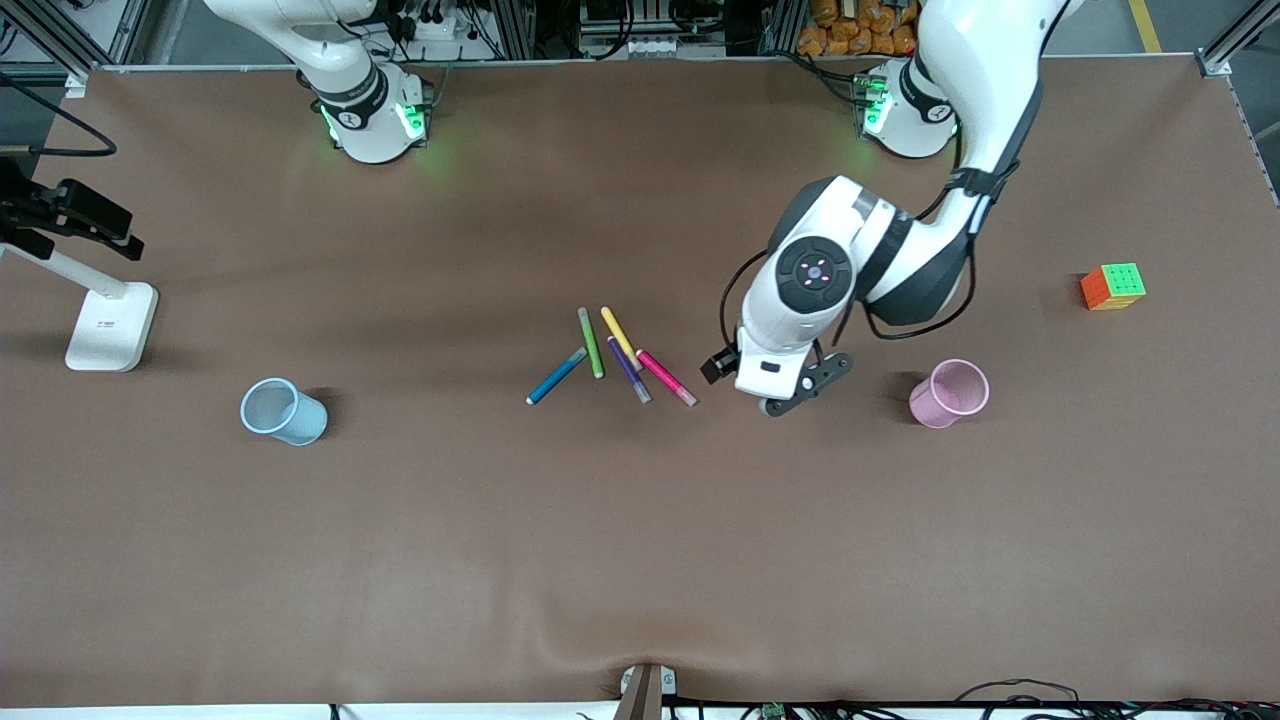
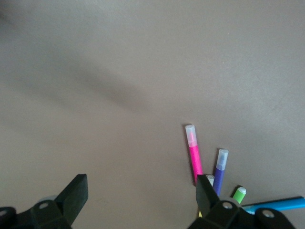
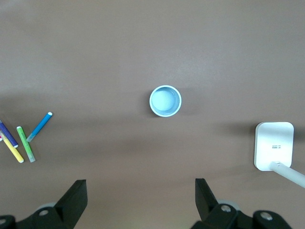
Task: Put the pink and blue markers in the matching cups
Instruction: 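Move the left gripper over the marker pile toward the pink marker, then grasp the pink marker with the left gripper while the right gripper approaches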
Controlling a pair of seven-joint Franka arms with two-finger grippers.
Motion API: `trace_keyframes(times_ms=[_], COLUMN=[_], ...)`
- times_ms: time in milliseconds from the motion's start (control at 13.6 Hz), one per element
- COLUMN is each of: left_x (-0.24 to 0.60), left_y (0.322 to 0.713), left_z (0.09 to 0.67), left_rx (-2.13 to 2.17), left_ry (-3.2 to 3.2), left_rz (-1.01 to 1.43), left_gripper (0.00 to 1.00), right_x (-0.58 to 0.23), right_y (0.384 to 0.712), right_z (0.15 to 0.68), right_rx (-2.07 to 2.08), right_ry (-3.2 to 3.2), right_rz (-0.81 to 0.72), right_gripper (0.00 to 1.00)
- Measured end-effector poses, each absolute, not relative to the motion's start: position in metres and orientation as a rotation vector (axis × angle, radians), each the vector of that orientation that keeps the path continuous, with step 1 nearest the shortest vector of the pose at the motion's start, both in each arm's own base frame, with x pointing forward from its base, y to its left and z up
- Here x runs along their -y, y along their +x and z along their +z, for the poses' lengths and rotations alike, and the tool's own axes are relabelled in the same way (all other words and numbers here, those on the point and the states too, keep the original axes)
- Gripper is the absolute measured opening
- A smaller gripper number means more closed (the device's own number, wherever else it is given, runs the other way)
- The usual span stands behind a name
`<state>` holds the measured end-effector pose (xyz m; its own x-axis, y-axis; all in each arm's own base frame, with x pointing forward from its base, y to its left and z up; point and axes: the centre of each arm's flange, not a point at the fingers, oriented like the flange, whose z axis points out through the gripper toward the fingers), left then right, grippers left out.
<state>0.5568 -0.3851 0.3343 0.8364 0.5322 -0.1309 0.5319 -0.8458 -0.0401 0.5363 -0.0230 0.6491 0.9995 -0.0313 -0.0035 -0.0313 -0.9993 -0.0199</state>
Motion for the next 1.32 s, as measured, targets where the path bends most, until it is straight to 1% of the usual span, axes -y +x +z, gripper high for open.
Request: trace_keyframes(times_ms=[514,882,1176,1322], left_x=[0.396,0.415,0.44,0.451], left_y=[0.554,0.553,0.548,0.541], left_z=[0.316,0.3,0.269,0.253], left_rx=[0.9,1.003,1.085,1.125], left_ry=[-2.997,-2.957,-2.927,-2.895], left_rz=[0.219,0.22,0.176,0.131], left_gripper=[1.0,1.0,1.0,1.0], right_x=[0.023,0.021,0.017,0.013], right_y=[0.537,0.539,0.555,0.563], right_z=[0.648,0.644,0.617,0.606], right_rx=[-0.049,-0.045,-0.033,-0.021], right_ry=[-3.121,-3.118,-3.116,-3.116], right_rz=[0.01,0.023,0.09,0.098], right_gripper=[1.0,1.0,1.0,1.0])
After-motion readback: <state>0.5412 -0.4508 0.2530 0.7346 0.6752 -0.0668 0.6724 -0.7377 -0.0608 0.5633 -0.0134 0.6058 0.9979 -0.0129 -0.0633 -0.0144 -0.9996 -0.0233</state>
